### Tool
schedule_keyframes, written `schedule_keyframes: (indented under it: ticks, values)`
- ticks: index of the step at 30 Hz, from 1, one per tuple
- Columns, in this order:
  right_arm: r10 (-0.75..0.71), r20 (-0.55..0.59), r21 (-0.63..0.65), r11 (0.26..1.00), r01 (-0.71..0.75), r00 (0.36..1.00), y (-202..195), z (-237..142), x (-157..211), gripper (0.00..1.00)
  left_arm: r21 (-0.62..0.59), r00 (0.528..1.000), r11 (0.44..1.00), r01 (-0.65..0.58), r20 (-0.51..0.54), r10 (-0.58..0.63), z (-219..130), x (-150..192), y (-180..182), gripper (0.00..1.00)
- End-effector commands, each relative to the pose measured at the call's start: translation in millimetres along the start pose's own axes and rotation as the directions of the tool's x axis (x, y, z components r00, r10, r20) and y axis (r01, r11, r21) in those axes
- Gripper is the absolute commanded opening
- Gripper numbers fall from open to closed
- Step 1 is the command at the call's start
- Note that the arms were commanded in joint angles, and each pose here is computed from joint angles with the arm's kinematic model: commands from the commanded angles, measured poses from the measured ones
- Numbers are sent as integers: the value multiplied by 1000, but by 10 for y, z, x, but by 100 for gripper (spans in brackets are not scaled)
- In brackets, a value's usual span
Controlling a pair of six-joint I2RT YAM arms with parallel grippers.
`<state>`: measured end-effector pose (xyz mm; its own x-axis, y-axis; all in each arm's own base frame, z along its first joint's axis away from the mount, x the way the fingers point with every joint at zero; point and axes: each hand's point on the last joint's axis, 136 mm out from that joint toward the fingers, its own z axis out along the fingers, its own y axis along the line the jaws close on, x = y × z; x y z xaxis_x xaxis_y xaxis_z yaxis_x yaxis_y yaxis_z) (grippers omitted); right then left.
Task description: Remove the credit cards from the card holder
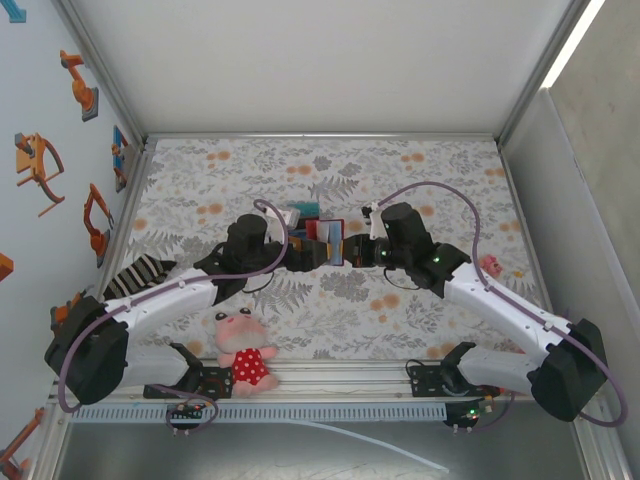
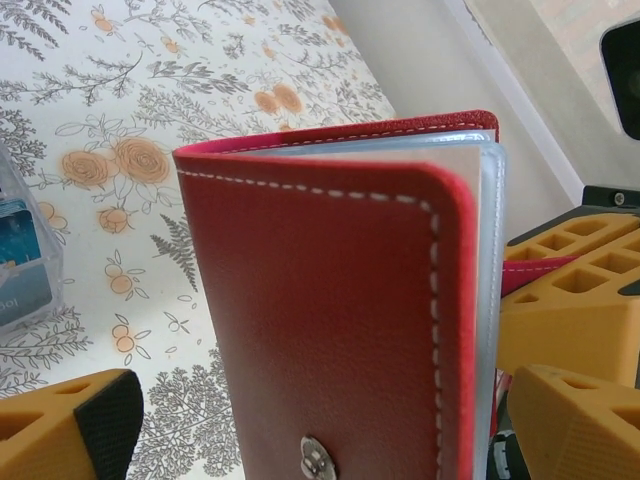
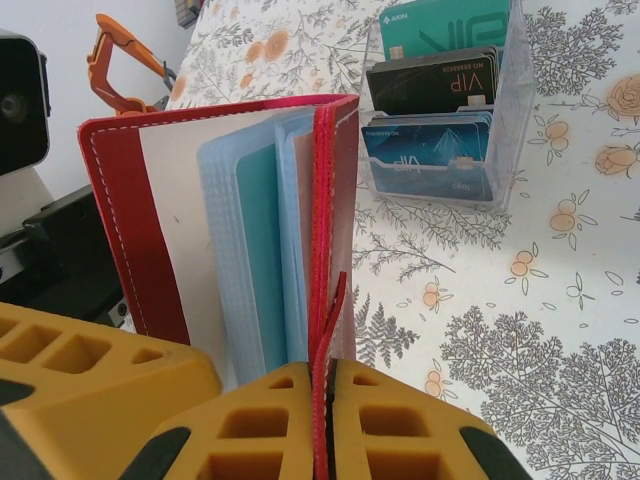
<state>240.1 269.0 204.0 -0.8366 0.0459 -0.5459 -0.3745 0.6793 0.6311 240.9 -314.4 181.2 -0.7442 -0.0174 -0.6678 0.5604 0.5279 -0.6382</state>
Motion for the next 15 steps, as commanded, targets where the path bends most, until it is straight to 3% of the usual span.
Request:
schedule_keyframes:
  ticks: [1, 15]
  values:
    - [-7, 47, -6, 1000, 8, 999, 108, -41, -151, 0, 9, 999, 999, -46, 8, 46, 24, -97, -92, 93]
    - [-12, 41, 71, 997, 9, 999, 53, -68, -146, 0, -10, 998, 998, -64, 3, 64, 188, -156, -60, 95]
